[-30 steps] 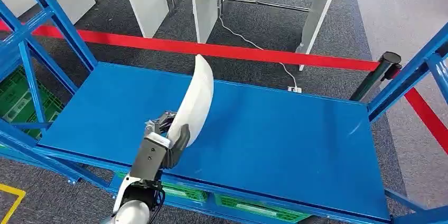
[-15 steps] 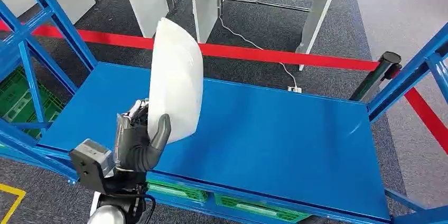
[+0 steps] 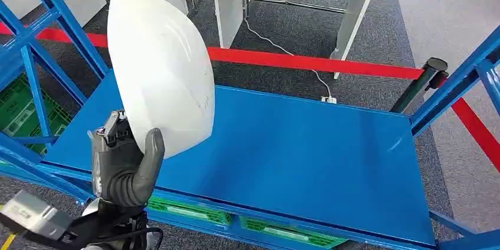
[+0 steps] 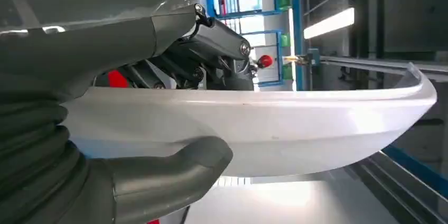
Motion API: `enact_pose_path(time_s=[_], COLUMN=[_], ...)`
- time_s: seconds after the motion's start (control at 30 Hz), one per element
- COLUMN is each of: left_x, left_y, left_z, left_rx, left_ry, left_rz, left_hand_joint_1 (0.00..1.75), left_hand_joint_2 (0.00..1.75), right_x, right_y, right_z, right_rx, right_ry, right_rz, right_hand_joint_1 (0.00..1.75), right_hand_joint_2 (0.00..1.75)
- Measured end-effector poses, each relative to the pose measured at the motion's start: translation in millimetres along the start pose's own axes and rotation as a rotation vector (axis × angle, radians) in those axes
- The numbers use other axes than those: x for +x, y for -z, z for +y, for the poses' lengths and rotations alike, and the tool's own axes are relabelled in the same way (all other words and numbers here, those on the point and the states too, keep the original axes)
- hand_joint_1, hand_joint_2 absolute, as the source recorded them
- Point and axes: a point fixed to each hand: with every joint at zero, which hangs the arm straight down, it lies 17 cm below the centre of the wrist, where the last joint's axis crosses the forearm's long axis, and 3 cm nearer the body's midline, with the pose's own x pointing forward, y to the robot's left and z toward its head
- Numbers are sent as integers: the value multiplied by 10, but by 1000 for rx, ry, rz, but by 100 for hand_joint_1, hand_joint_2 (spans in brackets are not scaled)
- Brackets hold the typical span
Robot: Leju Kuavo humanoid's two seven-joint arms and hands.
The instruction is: Take the parts from the cabinet and place them on the table.
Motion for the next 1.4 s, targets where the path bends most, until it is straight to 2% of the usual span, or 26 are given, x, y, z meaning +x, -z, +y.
enact_pose_path(time_s=[0.43,1.4], left_x=[92,-16], left_y=[0,-50], left_z=[-37,-66], left_rx=[-14,-44], left_ry=[-3,-49], left_rz=[-23,5], left_hand_joint_1=[175,175], left_hand_joint_2=[175,175], right_x=[2,-14], right_y=[0,0], right_z=[1,-2], right_rx=[1,-2], right_ry=[0,1], right_rz=[-1,10], right_hand_joint_1=[0,0], right_hand_joint_2=[0,0])
